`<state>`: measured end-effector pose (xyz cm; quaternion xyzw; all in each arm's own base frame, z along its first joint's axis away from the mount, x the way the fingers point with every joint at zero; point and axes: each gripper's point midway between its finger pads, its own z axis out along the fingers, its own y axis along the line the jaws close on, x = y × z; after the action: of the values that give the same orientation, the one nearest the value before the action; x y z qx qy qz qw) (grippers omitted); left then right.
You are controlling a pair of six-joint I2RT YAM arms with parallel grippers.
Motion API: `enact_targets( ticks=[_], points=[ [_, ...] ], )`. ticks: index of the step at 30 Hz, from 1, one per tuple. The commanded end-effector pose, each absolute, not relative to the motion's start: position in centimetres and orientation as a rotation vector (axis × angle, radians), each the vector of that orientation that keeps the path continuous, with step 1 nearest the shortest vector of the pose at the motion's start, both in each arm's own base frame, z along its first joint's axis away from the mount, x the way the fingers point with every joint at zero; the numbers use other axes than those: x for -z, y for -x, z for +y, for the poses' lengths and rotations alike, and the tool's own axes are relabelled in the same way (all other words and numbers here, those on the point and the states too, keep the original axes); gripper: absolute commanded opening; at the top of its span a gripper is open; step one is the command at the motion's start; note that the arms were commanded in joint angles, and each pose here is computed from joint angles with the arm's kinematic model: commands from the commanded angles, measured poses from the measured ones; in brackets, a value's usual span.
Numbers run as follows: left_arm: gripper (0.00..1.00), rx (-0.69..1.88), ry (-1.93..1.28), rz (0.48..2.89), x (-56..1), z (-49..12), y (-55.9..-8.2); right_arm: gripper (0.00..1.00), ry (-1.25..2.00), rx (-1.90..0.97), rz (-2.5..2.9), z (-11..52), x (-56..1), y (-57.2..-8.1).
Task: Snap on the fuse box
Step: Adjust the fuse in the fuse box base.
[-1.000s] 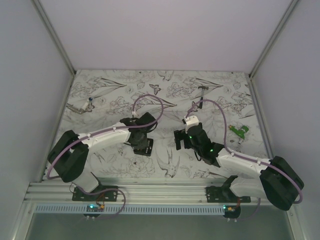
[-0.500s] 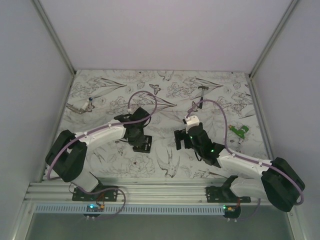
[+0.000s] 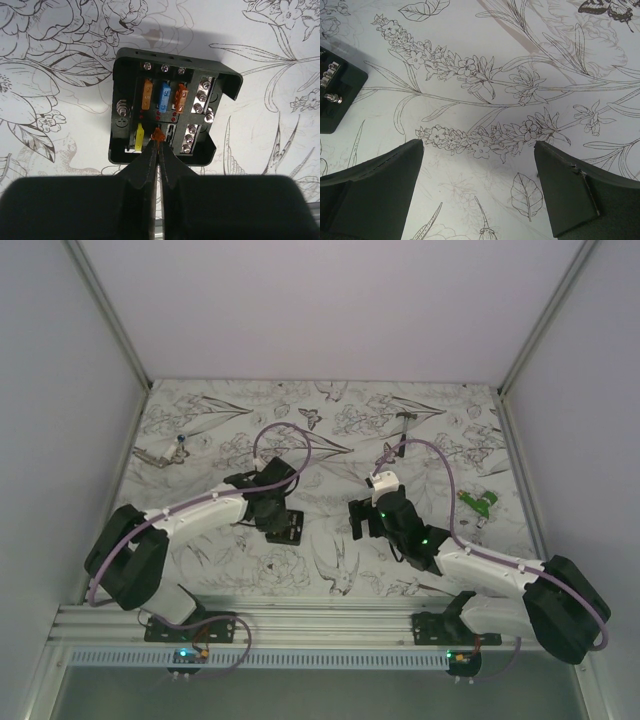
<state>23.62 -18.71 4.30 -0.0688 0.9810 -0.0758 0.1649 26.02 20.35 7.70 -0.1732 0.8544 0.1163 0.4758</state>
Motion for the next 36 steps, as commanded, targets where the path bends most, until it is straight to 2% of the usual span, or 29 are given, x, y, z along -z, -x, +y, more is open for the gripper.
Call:
enact_targets(
  ticks=[1, 8, 12, 14, 23, 28, 36],
  points=[
    [0.09, 0.049, 0.113, 2.894, -2.9, -17.0, -21.1, 0.99, 0.405, -0.309, 2.061, 20.6, -8.4, -26.4],
    [0.36, 0.273, 0.063, 2.737, -9.0, -20.7, -24.5, 0.99, 0.403, -0.332, 2.061, 20.9, -8.5, -26.3],
    [0.38, 0.313, 0.07, 2.701, -10.3, -20.2, -24.3, 0.99, 0.403, -0.355, 2.067, 21.1, -8.6, -26.0],
    [0.36, 0.295, 0.138, 2.716, -9.5, -18.5, -23.7, 0.99, 0.405, -0.369, 2.069, 21.3, -8.7, -25.9],
    [0.15, 0.213, 0.384, 2.759, -5.3, -12.6, -22.0, 0.99, 0.453, -0.451, 2.098, 23.1, -8.6, -25.5],
    [0.06, 0.271, 0.381, 2.814, -3.2, -13.7, -22.4, 0.99, 0.48, -0.495, 2.119, 24.1, -8.3, -25.0],
    [0.05, 0.409, 0.362, 2.836, -1.5, -16.9, -22.7, 0.99, 0.527, -0.539, 2.142, 25.5, -8.5, -24.5]
  ],
)
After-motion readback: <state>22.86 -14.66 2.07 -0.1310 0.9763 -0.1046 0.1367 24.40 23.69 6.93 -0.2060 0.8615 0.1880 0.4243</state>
